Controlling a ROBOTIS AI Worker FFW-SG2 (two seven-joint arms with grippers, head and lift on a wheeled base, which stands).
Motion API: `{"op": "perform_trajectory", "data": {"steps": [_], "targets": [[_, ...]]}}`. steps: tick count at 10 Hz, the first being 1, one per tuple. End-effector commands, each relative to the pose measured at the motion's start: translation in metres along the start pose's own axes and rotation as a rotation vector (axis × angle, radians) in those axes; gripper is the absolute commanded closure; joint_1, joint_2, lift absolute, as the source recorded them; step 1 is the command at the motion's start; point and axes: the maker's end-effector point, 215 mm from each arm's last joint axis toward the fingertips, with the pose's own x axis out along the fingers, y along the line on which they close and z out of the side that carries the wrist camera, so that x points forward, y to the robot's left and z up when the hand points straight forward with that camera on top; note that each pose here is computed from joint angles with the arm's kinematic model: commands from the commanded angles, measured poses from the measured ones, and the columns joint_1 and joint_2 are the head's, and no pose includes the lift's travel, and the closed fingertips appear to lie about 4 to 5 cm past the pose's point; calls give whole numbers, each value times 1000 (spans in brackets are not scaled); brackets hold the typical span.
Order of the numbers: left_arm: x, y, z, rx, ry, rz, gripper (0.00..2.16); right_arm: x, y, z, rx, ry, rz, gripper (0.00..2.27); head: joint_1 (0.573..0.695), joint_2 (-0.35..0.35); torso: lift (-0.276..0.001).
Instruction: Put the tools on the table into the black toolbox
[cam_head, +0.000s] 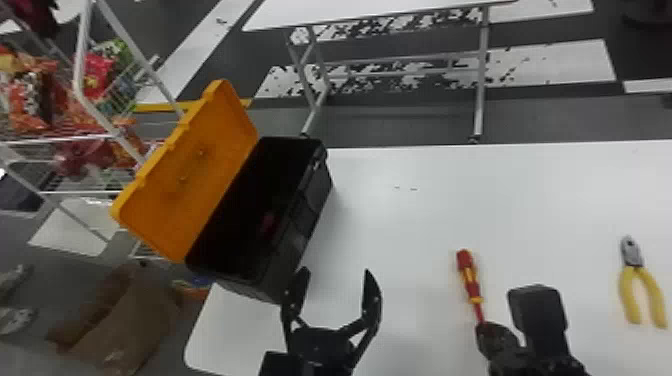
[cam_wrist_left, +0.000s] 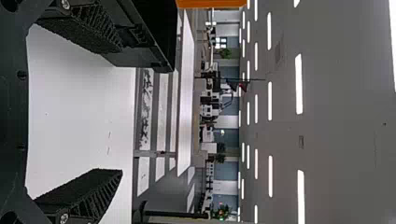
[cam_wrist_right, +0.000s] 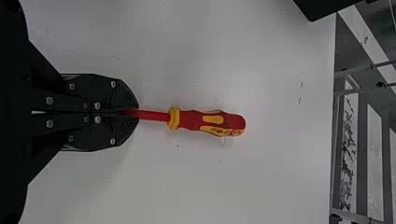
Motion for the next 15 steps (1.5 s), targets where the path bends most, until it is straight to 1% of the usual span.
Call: {"op": "perform_trajectory", "data": {"steps": [1,2,3,6,8,9,11,15], "targets": [[1,0,0,1,1,0,76,0,-6,-6,2,22,-3,2246,695,350,-75],[1,-1,-1,2,4,-2,76,-1,-9,-6,2,20,-2,2246,695,350,-75],[1,-1,-1,1,5,-1,76,-2,-11,0,-3,-7,-11,2246,695,350,-75],[1,-1,-1,1,5,-2,76,-12,-14,27,7,-115,-10,2246,695,350,-75],[1,-3,0,0,2,-5,76,-21,-19,40,6,-164,-14,2246,695,348,-75],[1,-6,1,-5,0,-10,76,-24,-20,44,7,-183,-12,2246,695,345,-75],[3,-13,4,-11,-6,-19,76,-25,-21,43,9,-184,-7,2246,695,326,-75],[1,-12,2,-9,-2,-20,76,-31,-21,44,16,-193,-6,2246,695,314,-75]]}}
